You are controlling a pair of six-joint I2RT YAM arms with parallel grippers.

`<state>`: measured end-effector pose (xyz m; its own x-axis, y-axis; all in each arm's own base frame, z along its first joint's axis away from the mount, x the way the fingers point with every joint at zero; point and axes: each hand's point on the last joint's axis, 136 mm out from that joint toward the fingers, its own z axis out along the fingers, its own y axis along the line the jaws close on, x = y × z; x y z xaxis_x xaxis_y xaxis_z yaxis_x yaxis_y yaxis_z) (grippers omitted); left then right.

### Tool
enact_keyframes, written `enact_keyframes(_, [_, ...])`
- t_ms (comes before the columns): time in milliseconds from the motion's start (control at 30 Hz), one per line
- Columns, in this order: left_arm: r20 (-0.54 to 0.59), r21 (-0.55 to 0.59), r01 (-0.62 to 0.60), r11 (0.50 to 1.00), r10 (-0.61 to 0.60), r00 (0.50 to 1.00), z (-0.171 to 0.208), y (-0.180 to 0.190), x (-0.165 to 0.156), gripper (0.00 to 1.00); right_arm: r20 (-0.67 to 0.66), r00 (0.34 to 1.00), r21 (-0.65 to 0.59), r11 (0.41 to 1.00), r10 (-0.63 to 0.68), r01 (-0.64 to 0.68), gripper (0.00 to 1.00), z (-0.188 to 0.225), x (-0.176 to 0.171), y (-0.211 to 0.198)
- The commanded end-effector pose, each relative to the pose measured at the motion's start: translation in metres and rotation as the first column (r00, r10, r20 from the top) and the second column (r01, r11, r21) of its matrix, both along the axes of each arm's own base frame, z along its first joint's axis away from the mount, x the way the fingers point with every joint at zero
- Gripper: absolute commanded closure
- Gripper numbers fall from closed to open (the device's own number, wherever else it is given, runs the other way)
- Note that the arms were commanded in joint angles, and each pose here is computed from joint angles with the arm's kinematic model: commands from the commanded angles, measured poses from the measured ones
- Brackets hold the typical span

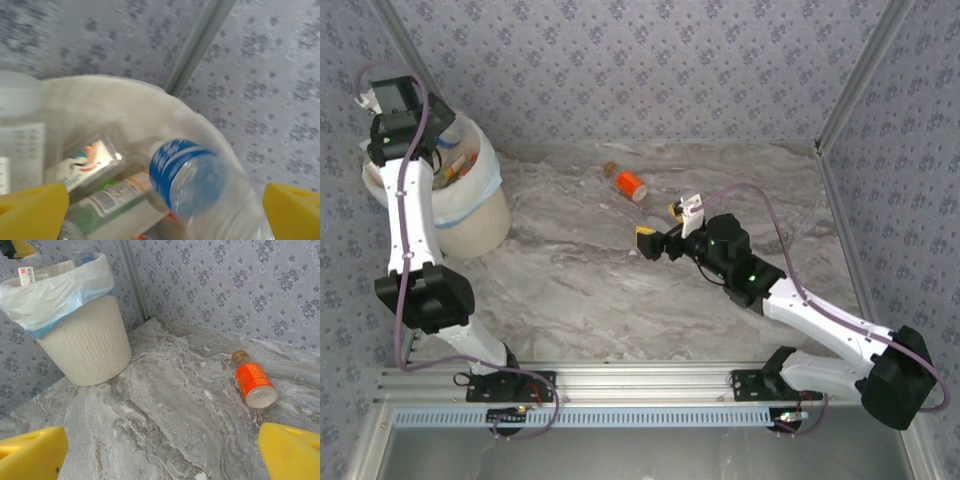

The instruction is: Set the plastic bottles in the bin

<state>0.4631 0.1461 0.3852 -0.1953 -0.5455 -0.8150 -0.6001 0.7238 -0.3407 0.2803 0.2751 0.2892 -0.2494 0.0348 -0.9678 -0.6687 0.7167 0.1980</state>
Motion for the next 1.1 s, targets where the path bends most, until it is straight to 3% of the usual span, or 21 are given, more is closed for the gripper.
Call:
enact_keyframes(0, [0.062, -0.024, 0.114, 0.993, -0.112, 0.992, 0.018, -0.046, 0.006, 0.00, 0.017, 1.000, -0.006, 1.000, -0.026, 0.026, 0.00, 0.005, -0.001, -0.006])
enact_keyframes(133, [0.100, -0.021, 0.241, 0.970, -0.238, 0.966, 0.018, -0.108, 0.025, 0.01, 0.011, 0.998, -0.007, 0.998, -0.060, 0.060, 0.00, 0.004, 0.003, -0.010])
enact_keyframes(300, [0.044, -0.058, 0.386, 0.921, -0.384, 0.922, -0.028, -0.183, 0.047, 0.00, 0.004, 0.994, -0.009, 0.993, -0.114, 0.114, 0.00, 0.004, 0.005, -0.020])
enact_keyframes(533, [-0.067, -0.127, 0.560, 0.818, -0.571, 0.818, -0.096, -0.279, 0.069, 0.01, -0.025, 0.977, -0.025, 0.977, -0.210, 0.210, 0.00, -0.007, 0.008, -0.043])
enact_keyframes(800, [-0.195, -0.287, 0.540, 0.791, -0.600, 0.776, -0.187, -0.345, 0.088, 0.01, -0.059, 0.964, -0.011, 0.965, -0.260, 0.260, 0.00, -0.013, 0.010, -0.058])
enact_keyframes(1067, [-0.236, -0.388, 0.521, 0.760, -0.628, 0.741, -0.245, -0.395, 0.097, 0.01, -0.080, 0.960, -0.034, 0.963, -0.269, 0.267, 0.00, -0.018, 0.008, -0.062])
